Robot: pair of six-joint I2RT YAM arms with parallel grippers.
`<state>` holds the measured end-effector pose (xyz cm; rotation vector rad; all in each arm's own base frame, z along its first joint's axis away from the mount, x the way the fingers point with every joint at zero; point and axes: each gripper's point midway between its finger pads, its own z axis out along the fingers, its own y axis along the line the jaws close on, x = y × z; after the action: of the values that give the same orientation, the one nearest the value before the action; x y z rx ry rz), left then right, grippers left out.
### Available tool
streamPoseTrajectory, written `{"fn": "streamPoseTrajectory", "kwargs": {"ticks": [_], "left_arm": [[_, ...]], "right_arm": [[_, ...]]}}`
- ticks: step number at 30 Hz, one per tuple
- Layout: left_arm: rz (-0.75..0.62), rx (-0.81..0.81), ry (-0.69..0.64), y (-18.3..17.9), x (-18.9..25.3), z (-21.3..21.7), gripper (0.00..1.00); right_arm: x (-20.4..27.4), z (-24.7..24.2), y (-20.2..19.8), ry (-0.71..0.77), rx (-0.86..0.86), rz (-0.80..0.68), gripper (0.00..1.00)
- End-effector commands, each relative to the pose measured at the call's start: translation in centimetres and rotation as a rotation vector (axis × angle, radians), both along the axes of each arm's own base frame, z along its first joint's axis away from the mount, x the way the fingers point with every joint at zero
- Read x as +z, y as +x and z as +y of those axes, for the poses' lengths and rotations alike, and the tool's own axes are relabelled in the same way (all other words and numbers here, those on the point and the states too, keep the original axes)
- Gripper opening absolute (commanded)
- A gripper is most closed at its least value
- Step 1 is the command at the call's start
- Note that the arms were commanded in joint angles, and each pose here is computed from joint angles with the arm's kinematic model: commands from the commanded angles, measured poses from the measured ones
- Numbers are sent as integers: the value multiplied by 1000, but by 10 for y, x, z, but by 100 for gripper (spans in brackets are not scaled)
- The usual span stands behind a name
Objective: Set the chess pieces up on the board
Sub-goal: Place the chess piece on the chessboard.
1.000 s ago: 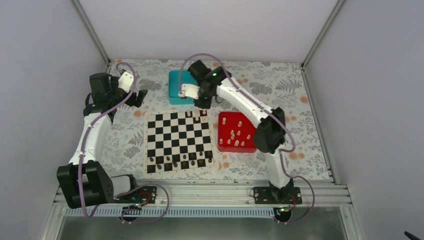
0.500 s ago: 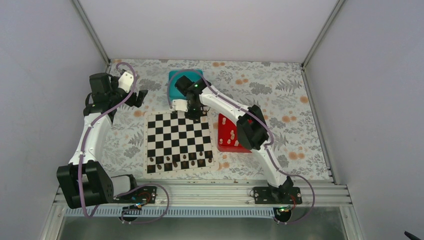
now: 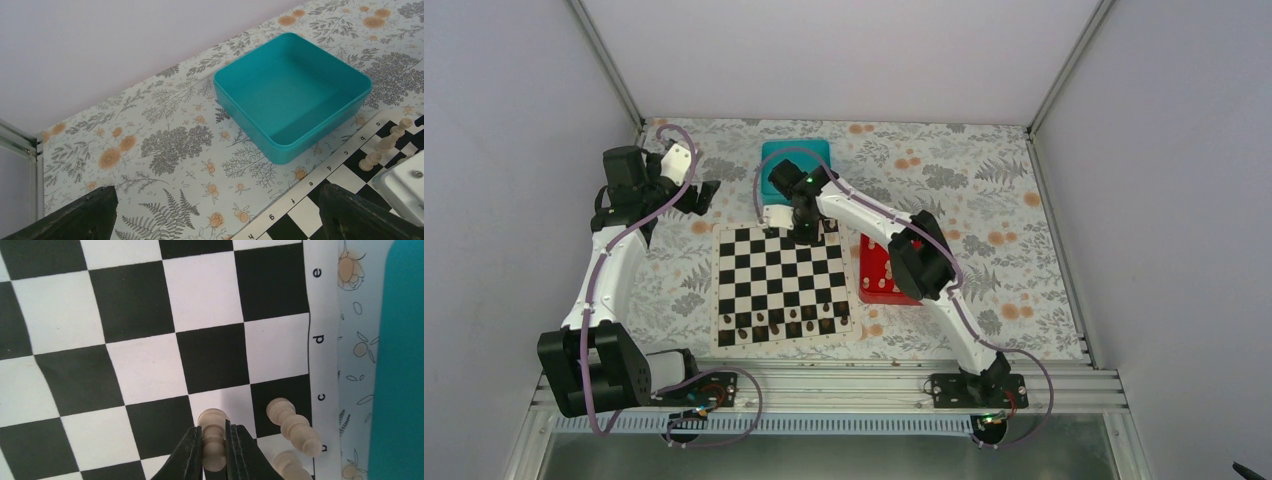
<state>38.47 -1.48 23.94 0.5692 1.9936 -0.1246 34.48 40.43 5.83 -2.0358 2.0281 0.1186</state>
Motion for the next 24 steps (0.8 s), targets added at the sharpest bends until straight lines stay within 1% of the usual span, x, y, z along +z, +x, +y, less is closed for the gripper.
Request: {"fn": "streamPoseTrajectory", "kwargs": {"ticks": [1,16,24], "left_arm": [[-18,-26,-7,-1,5,-3,100],[-16,-31,-8,-1,5,-4,100],[-14,-34,-8,-1,4,-4,100]], "right_arm": [[-14,4,3,-3,-13,-12,9],[-34,-9,2,-49,-20,14,10],[-37,-12,5,-54,-25,13,10]]}}
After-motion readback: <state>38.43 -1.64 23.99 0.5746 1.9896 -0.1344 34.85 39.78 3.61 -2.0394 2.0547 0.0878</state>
